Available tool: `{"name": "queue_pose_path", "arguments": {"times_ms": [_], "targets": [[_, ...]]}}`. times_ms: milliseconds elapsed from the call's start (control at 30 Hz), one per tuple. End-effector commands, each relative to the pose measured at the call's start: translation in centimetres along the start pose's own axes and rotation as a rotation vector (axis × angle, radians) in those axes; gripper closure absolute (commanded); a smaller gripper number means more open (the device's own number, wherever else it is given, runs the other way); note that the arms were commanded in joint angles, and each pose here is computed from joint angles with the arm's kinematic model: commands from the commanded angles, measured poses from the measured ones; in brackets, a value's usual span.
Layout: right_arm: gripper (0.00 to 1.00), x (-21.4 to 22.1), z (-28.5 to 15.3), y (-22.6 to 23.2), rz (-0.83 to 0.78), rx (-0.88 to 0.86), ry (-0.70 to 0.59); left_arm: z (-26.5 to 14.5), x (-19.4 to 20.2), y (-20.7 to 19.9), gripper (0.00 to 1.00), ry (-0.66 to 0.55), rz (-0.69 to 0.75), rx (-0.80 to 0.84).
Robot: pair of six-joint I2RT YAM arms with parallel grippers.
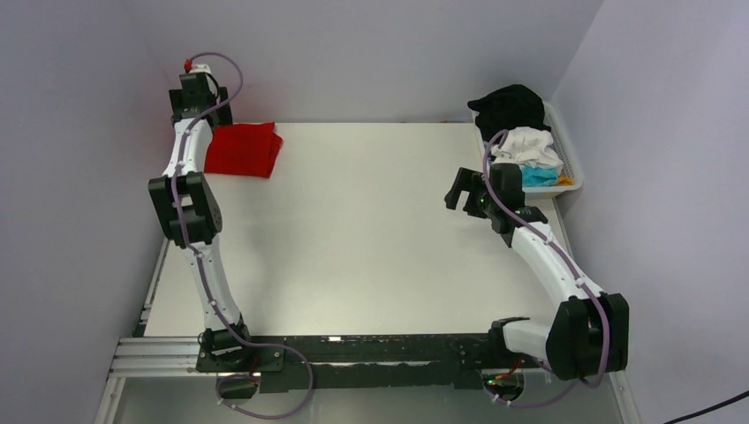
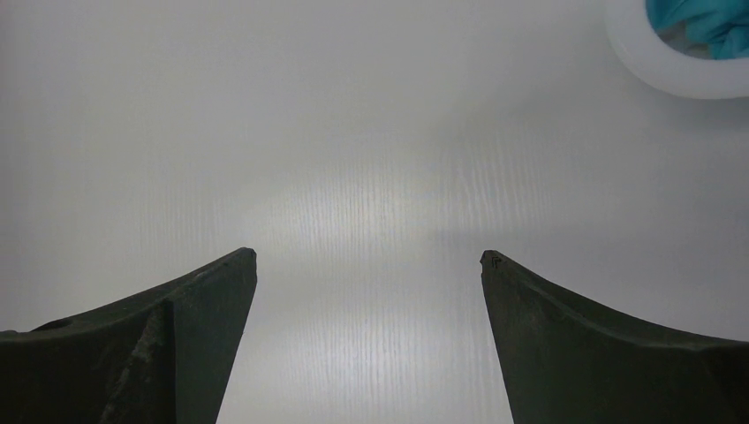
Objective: Fold and stack the t-shirts
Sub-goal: Reset both arms
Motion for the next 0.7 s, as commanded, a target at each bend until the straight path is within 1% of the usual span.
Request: {"name": "queue_pose_path", "arguments": {"times_ms": [0,33,100,133,200,233,267,300,333,400,500,567,667], "targets": [[0.0,-0.8,-1.3,-0.1,0.02,0.029,-0.09,-11.9,-7.3,-1.0,0.01,-0.198,-0.13,0.107],[0.0,-0.7,-1.4,-0.2,0.026,0.029,-0.096,-13.9,-7.2,-1.5,0.01,-0.203,-0.158,0.173],[0.0,-0.3,-1.7,-0.5,0.038,0.049,-0.113,-17.6,-5.7,-2.7,0.01,-0.186,-0.204,0.31],[0.0,0.0,-1.8,-0.6,0.044,0.05,-0.119,-20.4,-5.2,-3.0,0.01,-0.213,-0.228,0.369],[0.0,0.5,-2.1,-0.7,0.059,0.046,-0.136,-23.9,-1.8,-4.9,0.01,-0.191,-0.252,0.482],[0.0,0.8,-2.3,-0.8,0.061,0.039,-0.142,-25.3,0.4,-6.0,0.01,-0.177,-0.269,0.513],[0.0,1.0,-2.5,-0.8,0.068,0.04,-0.15,-26.3,3.8,-7.0,0.0,-0.137,-0.282,0.536],[0.0,1.3,-2.7,-1.0,0.073,0.043,-0.155,-28.1,4.6,-7.6,0.01,-0.17,-0.284,0.575],[0.0,1.5,-2.9,-1.1,0.077,0.047,-0.163,-28.7,7.9,-8.5,0.01,-0.127,-0.277,0.598],[0.0,2.1,-3.1,-1.3,0.086,0.049,-0.176,-30.7,11.7,-9.7,0.01,-0.083,-0.274,0.672],[0.0,3.4,-3.0,-1.6,0.086,0.027,-0.176,-32.7,16.9,-11.1,0.01,-0.007,-0.215,0.797],[0.0,3.9,-2.9,-1.7,0.09,0.02,-0.181,-33.5,19.3,-11.2,0.01,0.043,-0.173,0.814],[0.0,4.4,-2.6,-2.0,0.1,0.04,-0.185,-34.2,21.1,-10.8,0.01,0.08,-0.138,0.777]]}}
Point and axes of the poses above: each gripper's point midway between its finger pads, its own z axis out along the fingers, its own y axis along the line the jaws close on, x = y × z, the point moved 9 cm from there along -z, back along the fingers, and after that the axes turned 1 degree about -z, right-handed, at the moved point
